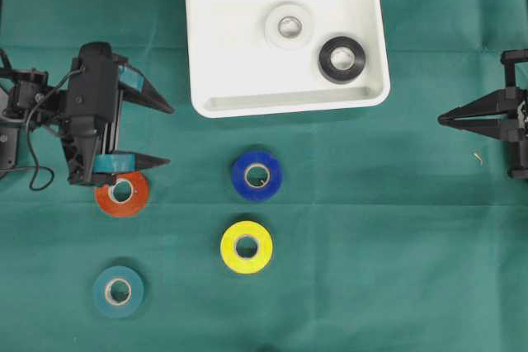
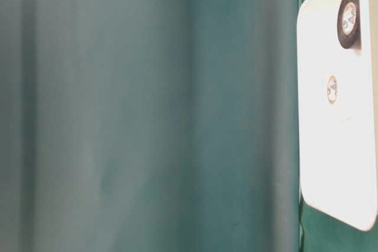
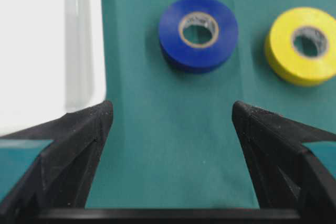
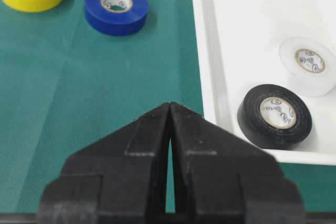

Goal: Put the tape into the white case with the left arm.
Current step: 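Withdraw the left gripper back to the left side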

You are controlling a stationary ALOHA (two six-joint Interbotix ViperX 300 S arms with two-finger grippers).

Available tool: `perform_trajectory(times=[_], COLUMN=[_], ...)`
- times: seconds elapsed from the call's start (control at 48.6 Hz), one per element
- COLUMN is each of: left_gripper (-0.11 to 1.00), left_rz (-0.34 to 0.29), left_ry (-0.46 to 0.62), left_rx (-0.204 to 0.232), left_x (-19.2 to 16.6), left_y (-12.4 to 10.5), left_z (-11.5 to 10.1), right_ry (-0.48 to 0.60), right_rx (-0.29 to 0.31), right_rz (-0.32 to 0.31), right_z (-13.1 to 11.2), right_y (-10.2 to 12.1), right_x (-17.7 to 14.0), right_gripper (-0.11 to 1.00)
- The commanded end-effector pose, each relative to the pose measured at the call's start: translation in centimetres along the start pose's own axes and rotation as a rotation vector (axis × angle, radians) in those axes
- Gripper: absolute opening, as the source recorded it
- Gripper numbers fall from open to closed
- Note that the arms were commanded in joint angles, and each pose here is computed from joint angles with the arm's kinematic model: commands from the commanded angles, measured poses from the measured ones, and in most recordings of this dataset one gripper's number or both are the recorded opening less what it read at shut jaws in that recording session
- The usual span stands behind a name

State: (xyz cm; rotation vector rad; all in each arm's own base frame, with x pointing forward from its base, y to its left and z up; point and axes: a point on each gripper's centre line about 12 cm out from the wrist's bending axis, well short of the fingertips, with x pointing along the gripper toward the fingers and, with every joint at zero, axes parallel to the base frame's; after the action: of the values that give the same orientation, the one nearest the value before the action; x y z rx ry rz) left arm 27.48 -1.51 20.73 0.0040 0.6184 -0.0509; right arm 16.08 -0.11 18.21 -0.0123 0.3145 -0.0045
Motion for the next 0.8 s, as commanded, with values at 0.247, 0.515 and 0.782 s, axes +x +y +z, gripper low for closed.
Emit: perform_trajectory(times=[0.247,0.515,0.782], left_gripper=[0.96,0.96,0.96], left_rz=[-0.016,-0.016,-0.017], left_ry=[-0.037,-0.037,-0.029], left_rx=[0.042,0.040,0.040], left_x=[-0.68,-0.68,-0.48], left_y=[-0.54,-0.54,-0.58], left_z=[0.20,0.15,0.05], right_ry=[-0.014,-0.012,-0.014], right_rx=[0.002,0.002,0.002], right_rz=[-0.001,-0.001,-0.001], right_z=[0.43,0.37,0.43], right_y=[-0.03,-0.03,-0.03], right_x=[0.06,0.06,0.06], right_gripper=[-0.09,-0.09,-0.09])
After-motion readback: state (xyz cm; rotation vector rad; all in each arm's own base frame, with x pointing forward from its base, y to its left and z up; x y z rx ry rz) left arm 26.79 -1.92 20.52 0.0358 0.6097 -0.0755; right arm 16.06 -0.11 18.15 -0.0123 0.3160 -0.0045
